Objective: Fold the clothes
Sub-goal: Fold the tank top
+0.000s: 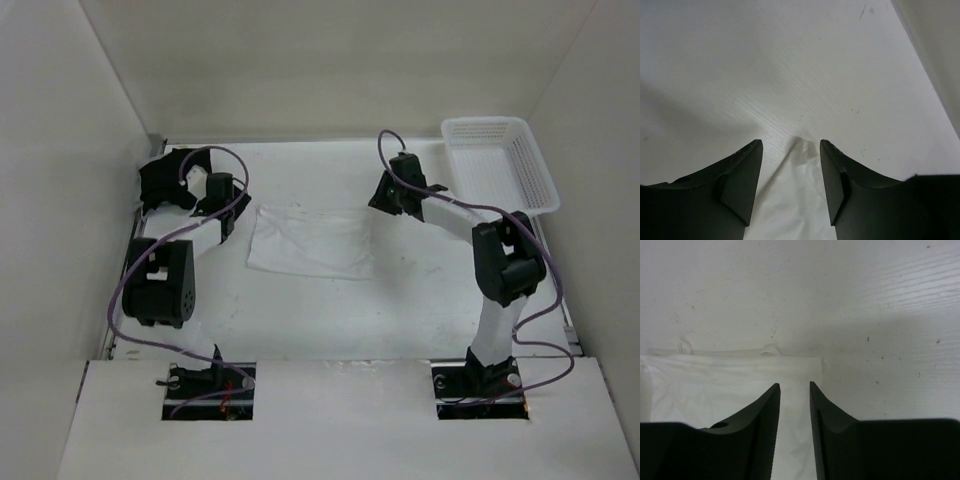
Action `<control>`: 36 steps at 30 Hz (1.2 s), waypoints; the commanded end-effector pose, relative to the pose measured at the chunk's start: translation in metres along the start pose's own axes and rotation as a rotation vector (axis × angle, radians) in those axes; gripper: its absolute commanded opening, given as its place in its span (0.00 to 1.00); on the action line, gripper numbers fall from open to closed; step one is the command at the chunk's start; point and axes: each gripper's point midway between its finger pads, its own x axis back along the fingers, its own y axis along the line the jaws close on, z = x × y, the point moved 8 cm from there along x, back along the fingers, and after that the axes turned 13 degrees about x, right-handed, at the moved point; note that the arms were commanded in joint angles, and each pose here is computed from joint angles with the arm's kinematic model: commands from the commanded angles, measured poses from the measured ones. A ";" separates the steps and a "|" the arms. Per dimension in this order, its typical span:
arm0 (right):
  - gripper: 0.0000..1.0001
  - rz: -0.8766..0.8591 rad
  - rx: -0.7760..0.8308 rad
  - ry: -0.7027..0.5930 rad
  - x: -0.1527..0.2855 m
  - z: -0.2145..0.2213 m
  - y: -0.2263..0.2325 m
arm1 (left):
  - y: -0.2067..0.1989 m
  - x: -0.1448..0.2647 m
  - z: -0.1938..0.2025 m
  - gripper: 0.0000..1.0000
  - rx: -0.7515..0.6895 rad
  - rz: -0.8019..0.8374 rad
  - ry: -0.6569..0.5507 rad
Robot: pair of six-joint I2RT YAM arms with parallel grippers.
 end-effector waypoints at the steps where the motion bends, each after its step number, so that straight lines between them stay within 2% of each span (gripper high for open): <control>1: 0.44 0.012 0.020 -0.125 0.047 0.002 0.002 | 0.022 0.050 -0.010 0.48 0.004 0.019 -0.063; 9: 0.50 -0.076 0.004 -0.039 0.086 0.104 0.000 | 0.097 0.116 0.023 0.48 -0.067 0.035 0.109; 14: 0.50 -0.148 0.059 0.018 0.104 0.158 0.023 | 0.121 0.136 0.029 0.48 -0.045 0.025 0.127; 19: 0.49 -0.151 0.022 0.015 0.096 0.164 0.023 | 0.125 0.130 0.035 0.47 -0.037 0.040 0.146; 24: 0.39 -0.095 -0.006 0.034 0.077 0.168 0.010 | 0.120 0.118 0.046 0.39 -0.022 0.084 0.223; 26: 0.39 -0.100 -0.027 0.016 0.079 0.168 0.008 | 0.122 0.115 0.048 0.36 -0.020 0.080 0.229; 32: 0.39 -0.076 -0.044 0.017 0.081 0.166 -0.002 | 0.124 0.115 0.045 0.35 -0.006 0.089 0.210; 36: 0.35 -0.070 -0.039 0.023 0.081 0.169 -0.003 | 0.126 0.115 0.047 0.24 -0.004 0.085 0.213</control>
